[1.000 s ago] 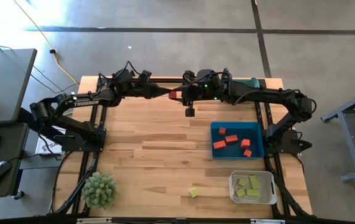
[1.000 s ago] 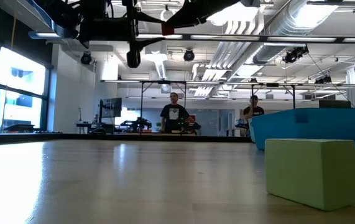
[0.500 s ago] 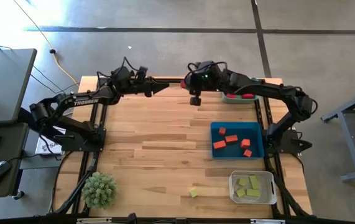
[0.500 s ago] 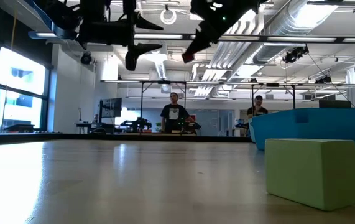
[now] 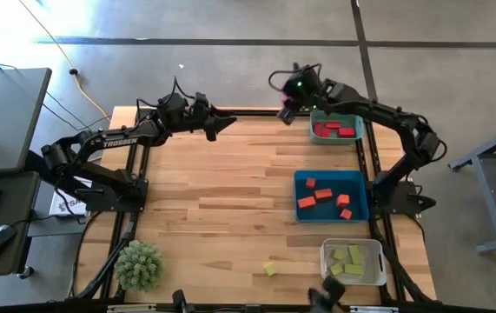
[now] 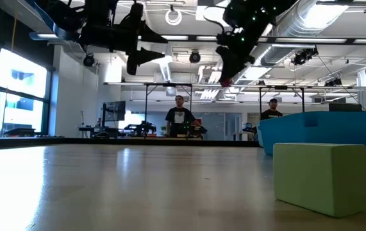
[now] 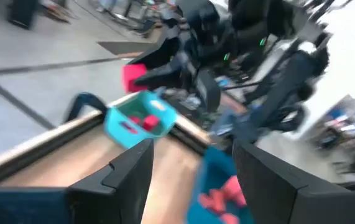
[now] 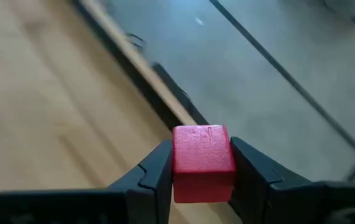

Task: Sort & place blocks by color
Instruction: Put the red wooden block into the green bin

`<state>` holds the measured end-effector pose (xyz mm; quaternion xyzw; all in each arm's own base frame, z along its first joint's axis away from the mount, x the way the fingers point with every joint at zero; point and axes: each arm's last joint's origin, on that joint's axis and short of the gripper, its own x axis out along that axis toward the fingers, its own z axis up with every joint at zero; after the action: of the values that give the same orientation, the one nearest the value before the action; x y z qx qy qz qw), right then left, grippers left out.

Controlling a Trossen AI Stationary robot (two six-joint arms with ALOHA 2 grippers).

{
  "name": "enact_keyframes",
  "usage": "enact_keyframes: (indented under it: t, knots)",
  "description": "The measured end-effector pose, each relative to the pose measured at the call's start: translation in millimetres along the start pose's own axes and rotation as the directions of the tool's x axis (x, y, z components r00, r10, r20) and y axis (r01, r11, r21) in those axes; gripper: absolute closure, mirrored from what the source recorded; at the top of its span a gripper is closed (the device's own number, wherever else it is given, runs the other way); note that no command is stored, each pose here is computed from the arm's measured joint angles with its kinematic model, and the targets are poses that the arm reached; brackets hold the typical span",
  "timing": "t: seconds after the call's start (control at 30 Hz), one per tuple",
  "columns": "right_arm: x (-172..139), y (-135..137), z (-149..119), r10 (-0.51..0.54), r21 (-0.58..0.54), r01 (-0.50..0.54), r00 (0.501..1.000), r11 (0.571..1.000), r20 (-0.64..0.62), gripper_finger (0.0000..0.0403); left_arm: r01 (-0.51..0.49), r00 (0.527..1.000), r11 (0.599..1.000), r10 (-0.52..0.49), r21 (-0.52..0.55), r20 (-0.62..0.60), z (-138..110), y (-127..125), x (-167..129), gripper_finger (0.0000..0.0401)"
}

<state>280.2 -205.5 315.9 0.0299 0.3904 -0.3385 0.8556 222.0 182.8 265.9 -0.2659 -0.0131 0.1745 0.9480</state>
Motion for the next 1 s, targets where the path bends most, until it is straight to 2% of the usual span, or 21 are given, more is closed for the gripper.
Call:
enact_keyframes:
  t: [0.13, 0.3, 0.47, 0.67, 0.87, 1.0]
  knots:
    - [4.1, -32.0, -12.7, -0.068, 0.144, 0.082, 0.993, 0.986, -0.099, 0.0295, -0.063, 0.998, 0.992, 0.064, 0.106, -0.005, -2.4, 3.1, -0.1, 0.0192]
    - [7.8, -69.4, -34.8, -0.107, 0.302, 0.184, 0.961, 0.936, -0.256, 0.0294, -0.091, 0.996, 0.972, 0.094, 0.217, -0.003, -3.1, 4.5, -0.2, 0.0192]
    - [20.8, -95.2, -60.3, -0.062, 0.409, 0.252, 0.903, 0.877, -0.424, 0.0294, -0.089, 0.996, 0.946, 0.094, 0.311, -0.004, -3.1, 4.5, -0.2, 0.0192]
    - [32.7, -102.1, -82.9, 0.03, 0.46, 0.3, 0.811, 0.836, -0.584, 0.0294, -0.083, 0.996, 0.901, 0.094, 0.425, -0.003, -3.1, 4.4, -0.2, 0.0192]
    - [42.7, -97.7, -96.9, 0.101, 0.456, 0.325, 0.715, 0.828, -0.692, 0.0293, -0.08, 0.996, 0.87, 0.094, 0.486, -0.004, -3.1, 4.5, -0.2, 0.0192]
    - [50.0, -95.6, -102.5, 0.12, 0.444, 0.333, 0.673, 0.832, -0.73, 0.0293, -0.078, 0.996, 0.85, 0.094, 0.521, -0.003, -3.1, 4.4, -0.2, 0.0192]
